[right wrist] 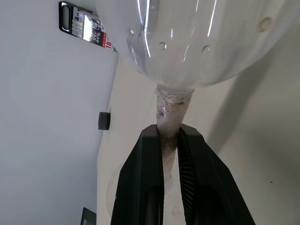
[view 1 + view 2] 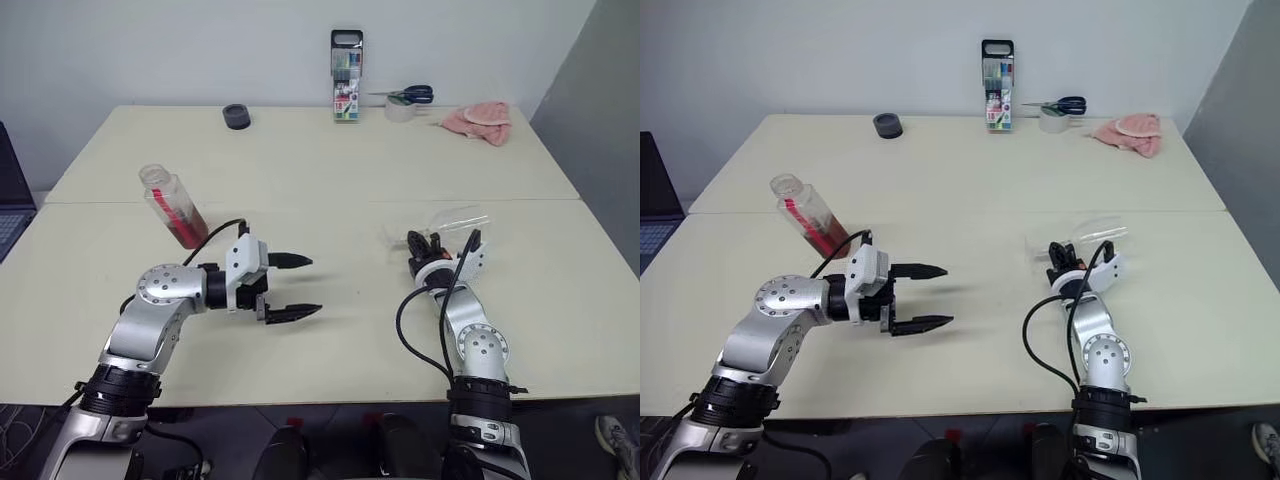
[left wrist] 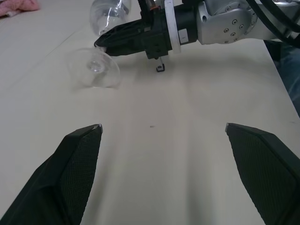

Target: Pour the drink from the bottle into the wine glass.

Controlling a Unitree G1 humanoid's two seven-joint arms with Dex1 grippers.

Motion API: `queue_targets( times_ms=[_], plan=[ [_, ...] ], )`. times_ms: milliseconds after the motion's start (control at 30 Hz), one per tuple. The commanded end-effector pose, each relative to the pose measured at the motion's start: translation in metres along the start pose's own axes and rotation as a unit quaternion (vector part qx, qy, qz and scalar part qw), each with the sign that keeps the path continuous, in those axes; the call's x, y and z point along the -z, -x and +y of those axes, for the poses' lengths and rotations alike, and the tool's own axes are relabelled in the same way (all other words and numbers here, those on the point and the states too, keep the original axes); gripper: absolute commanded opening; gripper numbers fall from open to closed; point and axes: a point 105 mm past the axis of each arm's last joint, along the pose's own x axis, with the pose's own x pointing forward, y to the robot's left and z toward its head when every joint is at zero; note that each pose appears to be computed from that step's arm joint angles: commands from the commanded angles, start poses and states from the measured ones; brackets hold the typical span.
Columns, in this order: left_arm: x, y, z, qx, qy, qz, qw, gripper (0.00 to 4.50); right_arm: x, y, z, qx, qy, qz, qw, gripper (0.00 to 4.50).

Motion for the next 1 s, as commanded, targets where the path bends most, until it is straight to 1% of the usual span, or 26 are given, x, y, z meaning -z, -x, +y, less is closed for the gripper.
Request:
queue_targets(
  times_ms=[33, 100, 133, 167, 200, 233, 267, 367, 433, 567, 667, 733, 833, 1000],
  plan=[
    [-0.011, 0.0, 0.002, -0.025, -0.003, -0.014, 1.0, 4.5, 0.02, 0.004, 0.012, -0.027, 0.067, 0.031, 0.997, 0.16],
    [-0.01, 0.001, 0.002, -0.038, 0.009, -0.016, 0.999, 4.5, 0.023, 0.005, 0.023, -0.051, 0.143, 0.035, 0.988, 0.16],
    [-0.01, 0.003, 0.004, -0.051, 0.017, -0.018, 0.998, 4.5, 0.025, 0.006, 0.028, -0.066, 0.206, 0.037, 0.976, 0.16],
    [-0.008, 0.005, 0.005, -0.065, 0.031, -0.019, 0.997, 4.5, 0.03, 0.006, 0.032, -0.082, 0.274, 0.04, 0.957, 0.16],
    [-0.005, 0.007, 0.006, -0.076, 0.037, -0.016, 0.996, 4.5, 0.035, 0.007, 0.035, -0.099, 0.347, 0.042, 0.932, 0.16],
    [-0.003, 0.009, 0.006, -0.086, 0.041, -0.013, 0.995, 4.5, 0.043, 0.008, 0.036, -0.12, 0.425, 0.047, 0.896, 0.16],
    [-0.002, 0.01, 0.007, -0.094, 0.048, -0.012, 0.994, 4.5, 0.051, 0.01, 0.034, -0.134, 0.478, 0.055, 0.866, 0.15],
    [0.006, 0.015, 0.007, -0.123, 0.062, -0.005, 0.99, 4.5, 0.07, 0.013, 0.022, -0.159, 0.55, 0.076, 0.816, 0.15],
    [0.01, 0.02, 0.009, -0.143, 0.062, 0.002, 0.988, 4.5, 0.077, 0.014, 0.018, -0.171, 0.567, 0.085, 0.801, 0.14],
    [0.018, 0.031, 0.013, -0.187, 0.064, 0.011, 0.98, 4.5, 0.082, 0.012, 0.015, -0.193, 0.617, 0.079, 0.759, 0.14],
    [0.021, 0.04, 0.016, -0.222, 0.065, 0.01, 0.973, 4.5, 0.079, 0.01, 0.024, -0.222, 0.641, 0.049, 0.733, 0.14],
    [0.021, 0.046, 0.018, -0.245, 0.073, 0.004, 0.967, 4.5, 0.08, 0.007, 0.039, -0.253, 0.638, 0.03, 0.727, 0.14],
    [0.021, 0.055, 0.016, -0.27, 0.079, 0.006, 0.96, 4.5, 0.09, -0.002, 0.056, -0.294, 0.628, 0.035, 0.72, 0.14],
    [0.019, 0.066, 0.016, -0.296, 0.075, 0.013, 0.952, 4.5, 0.112, -0.021, 0.056, -0.323, 0.637, 0.08, 0.696, 0.14]
  ],
)
